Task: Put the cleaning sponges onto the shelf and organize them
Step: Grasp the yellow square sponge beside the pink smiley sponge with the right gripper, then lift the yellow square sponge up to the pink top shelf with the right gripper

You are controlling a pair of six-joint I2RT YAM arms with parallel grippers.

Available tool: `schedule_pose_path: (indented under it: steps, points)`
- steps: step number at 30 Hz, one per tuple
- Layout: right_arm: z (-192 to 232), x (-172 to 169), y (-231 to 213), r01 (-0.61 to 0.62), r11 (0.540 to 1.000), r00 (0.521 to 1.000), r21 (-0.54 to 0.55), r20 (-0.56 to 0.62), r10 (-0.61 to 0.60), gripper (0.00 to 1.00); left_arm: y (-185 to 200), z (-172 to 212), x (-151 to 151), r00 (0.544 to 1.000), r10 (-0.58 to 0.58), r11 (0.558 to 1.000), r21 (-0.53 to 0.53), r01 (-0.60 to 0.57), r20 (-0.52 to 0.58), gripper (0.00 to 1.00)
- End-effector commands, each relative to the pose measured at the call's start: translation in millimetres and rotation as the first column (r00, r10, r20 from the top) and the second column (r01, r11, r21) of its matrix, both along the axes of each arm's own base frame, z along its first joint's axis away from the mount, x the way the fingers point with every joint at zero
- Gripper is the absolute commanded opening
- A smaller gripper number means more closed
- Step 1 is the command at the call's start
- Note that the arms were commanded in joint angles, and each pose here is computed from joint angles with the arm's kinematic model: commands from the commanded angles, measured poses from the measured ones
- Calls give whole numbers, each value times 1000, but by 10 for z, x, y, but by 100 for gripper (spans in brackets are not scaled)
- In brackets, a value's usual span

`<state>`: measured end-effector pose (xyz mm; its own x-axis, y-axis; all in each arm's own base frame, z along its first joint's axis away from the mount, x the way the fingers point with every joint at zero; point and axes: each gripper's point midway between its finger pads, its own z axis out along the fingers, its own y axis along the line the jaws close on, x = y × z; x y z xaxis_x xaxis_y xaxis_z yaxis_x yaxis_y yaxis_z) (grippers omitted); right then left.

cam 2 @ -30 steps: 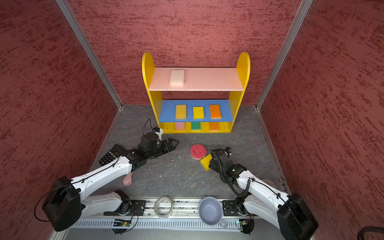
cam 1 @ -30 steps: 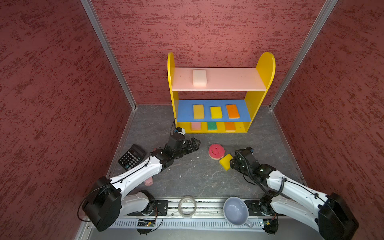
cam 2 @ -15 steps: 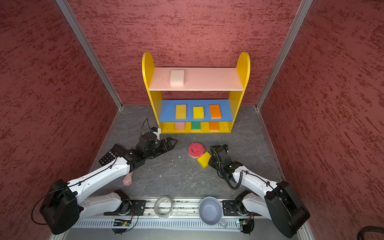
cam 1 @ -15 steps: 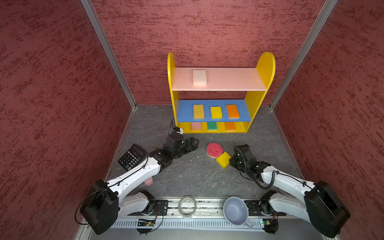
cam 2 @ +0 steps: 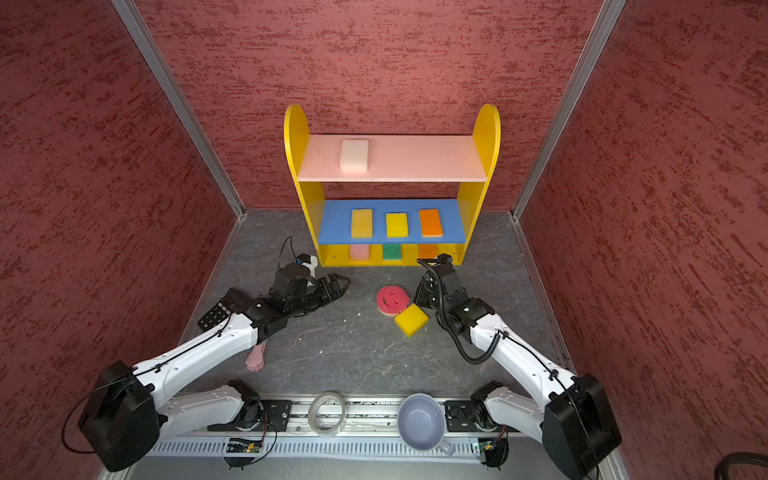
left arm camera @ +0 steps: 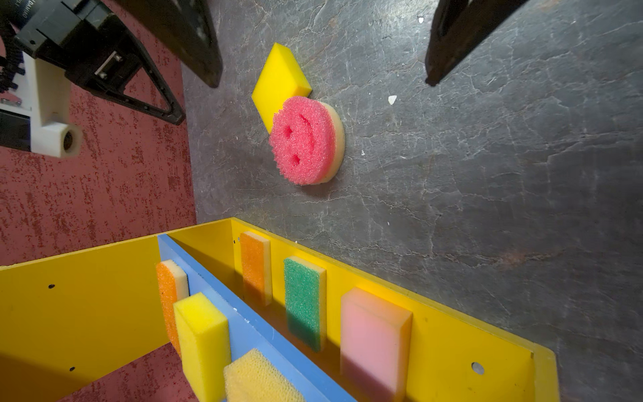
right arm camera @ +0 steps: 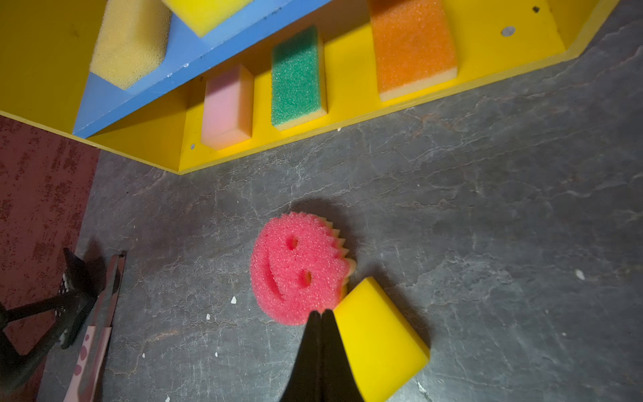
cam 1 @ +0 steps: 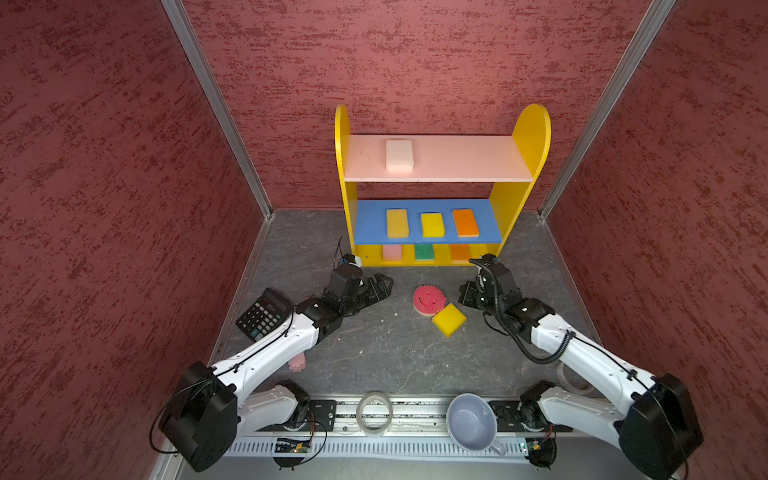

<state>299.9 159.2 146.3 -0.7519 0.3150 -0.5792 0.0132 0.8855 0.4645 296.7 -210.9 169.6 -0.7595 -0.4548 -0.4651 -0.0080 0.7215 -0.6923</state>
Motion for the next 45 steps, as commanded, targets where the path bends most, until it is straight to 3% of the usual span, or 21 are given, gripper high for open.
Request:
schedule_pose_path:
  steps: [1, 3, 5, 9, 12, 14, 18, 23, 25, 28, 34, 41, 45]
  points:
    - [-428, -286, -82, 3, 1000, 983, -28, -186, -8, 24, 54, 36, -26, 1000, 7, 1000, -7, -7, 11, 92]
    - [-565, -403, -81, 32, 999, 974, 18, -225, -27, 48, 88, -7, -29, 1000, 12, 1000, 2, -12, -3, 92]
    - [-685, -507, -66, 55, 996, 967, 65, -254, -37, 60, 98, -31, -23, 1000, 13, 1000, -5, -13, -15, 92]
    - [-829, -600, 7, 74, 990, 957, 119, -288, -37, 73, 72, -32, -2, 1000, 9, 1000, -19, -10, -15, 92]
    - [-882, -547, 103, 65, 986, 958, 151, -287, -20, 74, 37, -69, -2, 1000, 5, 999, -31, -6, -24, 91]
    - [-914, -490, 164, 69, 981, 959, 179, -284, -16, 70, 20, -106, -15, 999, 1, 1000, -30, -2, -33, 91]
    - [-1026, -406, 174, 106, 976, 959, 190, -281, -50, 53, 40, -191, -53, 998, 6, 1000, -20, -7, -55, 91]
    - [-1102, -351, 75, 136, 977, 955, 161, -282, -87, 10, 100, -217, -66, 998, 20, 1000, -3, -20, -58, 92]
    - [-1027, -295, 0, 124, 984, 962, 131, -260, -87, 0, 102, -189, -60, 998, 16, 1000, -2, -16, -53, 92]
    - [-696, -119, -133, 93, 995, 982, 40, -166, -85, 0, 127, -127, -40, 999, 12, 1000, 20, -12, -33, 92]
    - [529, 296, -188, 1, 990, 995, -138, 99, 12, 0, 209, 53, 32, 1000, 12, 1000, 29, -13, 12, 92]
    - [1837, 560, -67, -75, 969, 930, -236, 333, 154, 0, 369, 274, 8, 997, 35, 999, 21, -36, 65, 92]
    - [2363, 614, -10, -93, 962, 881, -257, 428, 199, 0, 478, 296, -40, 996, 58, 998, 34, -61, 71, 92]
